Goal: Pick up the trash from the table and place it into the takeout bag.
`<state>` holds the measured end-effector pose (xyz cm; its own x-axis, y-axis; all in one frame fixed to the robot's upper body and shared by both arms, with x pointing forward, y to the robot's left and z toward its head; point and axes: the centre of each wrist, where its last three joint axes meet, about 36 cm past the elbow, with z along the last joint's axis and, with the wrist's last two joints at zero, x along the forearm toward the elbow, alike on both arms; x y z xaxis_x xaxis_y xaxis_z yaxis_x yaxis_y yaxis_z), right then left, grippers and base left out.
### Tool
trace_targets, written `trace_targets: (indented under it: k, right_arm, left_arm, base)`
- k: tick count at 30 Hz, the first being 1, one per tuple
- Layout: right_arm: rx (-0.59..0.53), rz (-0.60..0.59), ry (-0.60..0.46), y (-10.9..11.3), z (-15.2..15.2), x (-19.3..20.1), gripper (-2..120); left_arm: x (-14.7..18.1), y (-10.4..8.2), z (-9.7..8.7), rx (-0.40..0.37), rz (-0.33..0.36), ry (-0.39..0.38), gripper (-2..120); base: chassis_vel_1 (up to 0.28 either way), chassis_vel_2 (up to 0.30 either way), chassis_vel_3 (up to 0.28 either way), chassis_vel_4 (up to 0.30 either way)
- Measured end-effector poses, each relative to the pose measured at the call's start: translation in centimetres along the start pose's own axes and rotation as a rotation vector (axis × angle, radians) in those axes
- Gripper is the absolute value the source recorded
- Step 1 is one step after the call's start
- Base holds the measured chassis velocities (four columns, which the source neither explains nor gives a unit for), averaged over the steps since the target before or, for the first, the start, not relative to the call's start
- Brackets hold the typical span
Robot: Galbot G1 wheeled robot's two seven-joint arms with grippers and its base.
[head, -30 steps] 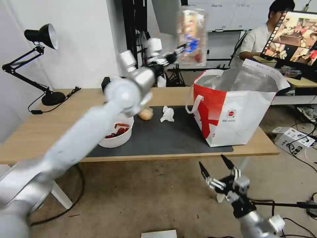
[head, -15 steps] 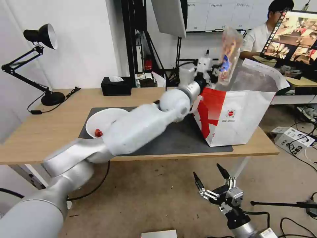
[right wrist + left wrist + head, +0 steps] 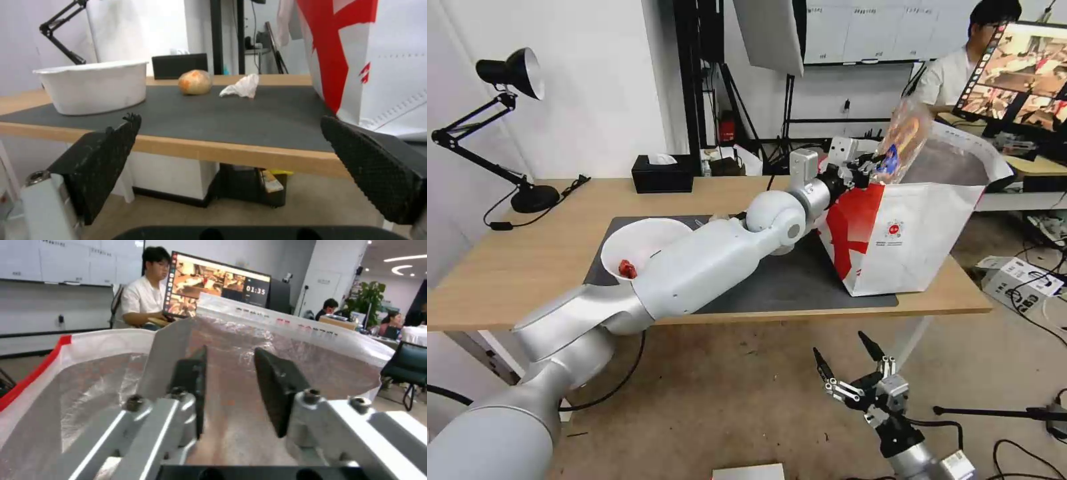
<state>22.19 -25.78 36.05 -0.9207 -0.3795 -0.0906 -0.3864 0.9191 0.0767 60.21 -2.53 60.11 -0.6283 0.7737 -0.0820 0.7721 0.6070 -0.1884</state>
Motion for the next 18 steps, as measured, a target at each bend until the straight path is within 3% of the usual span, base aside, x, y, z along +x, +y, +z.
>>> trace_targets:
  k: [6,9,11,13,15,16,18]
  right_arm:
    - [0.000,-0.017,0.011,-0.6,-0.3,-0.7,100]
    - [0.003,-0.032,0.005,-0.8,-0.6,-1.1,100]
    - [0.009,-0.038,0.004,-0.9,-0.7,-1.2,100]
    - [0.013,-0.042,0.005,-1.0,-0.8,-1.2,100]
    - [0.010,-0.042,0.003,-1.0,-0.8,-1.3,100]
    - [0.010,-0.042,0.003,-1.0,-0.8,-1.3,100]
    - [-0.003,-0.045,0.004,-0.6,-0.7,-1.6,100]
  left_arm:
    - [1.0,-0.2,-1.4,0.021,-0.015,-0.033,55]
    - [4.8,-1.3,-3.5,0.067,-0.031,-0.083,70]
    - [6.7,-1.1,-3.7,0.073,-0.048,-0.094,75]
    - [8.5,-0.7,-3.6,0.073,-0.060,-0.100,80]
    - [12.8,0.9,-2.3,0.052,-0.105,-0.117,93]
    - [12.8,0.9,-2.3,0.052,-0.105,-0.117,93]
    - [17.2,2.8,-0.9,0.006,-0.147,-0.126,99]
  base:
    - [0.000,0.000,0.000,0.000]
    - [0.000,0.000,0.000,0.000]
    - [0.000,0.000,0.000,0.000]
    - [0.000,0.000,0.000,0.000]
    - [0.000,0.000,0.000,0.000]
    - [0.000,0.000,0.000,0.000]
    - [0.000,0.000,0.000,0.000]
